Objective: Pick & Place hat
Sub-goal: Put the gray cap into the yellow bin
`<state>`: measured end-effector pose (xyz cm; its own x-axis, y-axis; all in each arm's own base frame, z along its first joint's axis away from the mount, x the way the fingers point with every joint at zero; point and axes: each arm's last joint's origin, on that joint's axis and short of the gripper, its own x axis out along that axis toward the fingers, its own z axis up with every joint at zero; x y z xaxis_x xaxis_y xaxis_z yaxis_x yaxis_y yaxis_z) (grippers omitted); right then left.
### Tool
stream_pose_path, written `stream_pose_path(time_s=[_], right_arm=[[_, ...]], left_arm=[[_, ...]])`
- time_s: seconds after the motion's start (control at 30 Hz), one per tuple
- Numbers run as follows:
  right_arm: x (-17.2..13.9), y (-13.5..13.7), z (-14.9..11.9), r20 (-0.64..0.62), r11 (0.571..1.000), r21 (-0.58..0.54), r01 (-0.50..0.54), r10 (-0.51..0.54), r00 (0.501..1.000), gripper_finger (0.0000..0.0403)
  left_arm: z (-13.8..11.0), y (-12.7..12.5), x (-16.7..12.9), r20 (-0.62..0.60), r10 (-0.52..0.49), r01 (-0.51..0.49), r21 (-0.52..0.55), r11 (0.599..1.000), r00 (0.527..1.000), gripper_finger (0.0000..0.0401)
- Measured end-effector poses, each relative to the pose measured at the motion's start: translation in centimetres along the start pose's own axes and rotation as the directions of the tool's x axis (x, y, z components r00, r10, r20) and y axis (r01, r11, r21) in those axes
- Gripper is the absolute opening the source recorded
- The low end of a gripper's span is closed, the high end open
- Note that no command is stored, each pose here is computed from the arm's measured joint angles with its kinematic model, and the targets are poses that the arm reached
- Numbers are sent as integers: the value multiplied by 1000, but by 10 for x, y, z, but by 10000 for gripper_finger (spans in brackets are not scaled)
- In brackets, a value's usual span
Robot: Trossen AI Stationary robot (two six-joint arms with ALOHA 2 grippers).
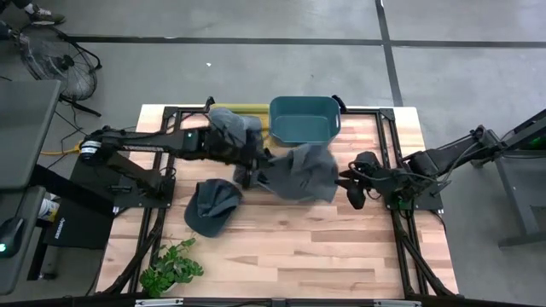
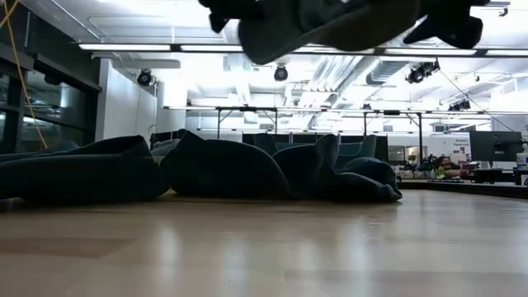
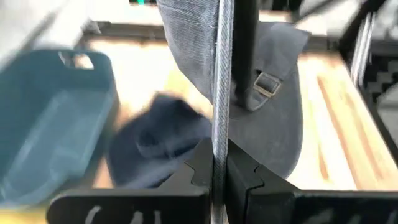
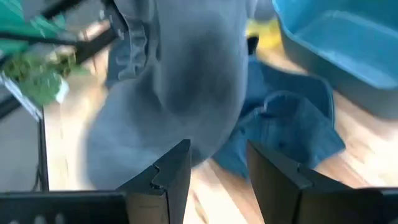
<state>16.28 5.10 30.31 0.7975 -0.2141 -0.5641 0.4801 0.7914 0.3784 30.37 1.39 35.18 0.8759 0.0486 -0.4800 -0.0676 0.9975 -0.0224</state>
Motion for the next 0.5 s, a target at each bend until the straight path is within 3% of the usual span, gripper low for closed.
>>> stream_pose_path(time_s=[0.27, 0.5], right_arm=[[0, 6, 9, 135, 998, 69, -11, 1, 991, 149], [1, 13, 16, 244, 991, 125, -36, 4, 970, 149]], left_arm=[[3, 40, -8, 37, 54, -54, -20, 998, 998, 6], [14, 66, -14, 169, 57, -52, -35, 998, 984, 6]])
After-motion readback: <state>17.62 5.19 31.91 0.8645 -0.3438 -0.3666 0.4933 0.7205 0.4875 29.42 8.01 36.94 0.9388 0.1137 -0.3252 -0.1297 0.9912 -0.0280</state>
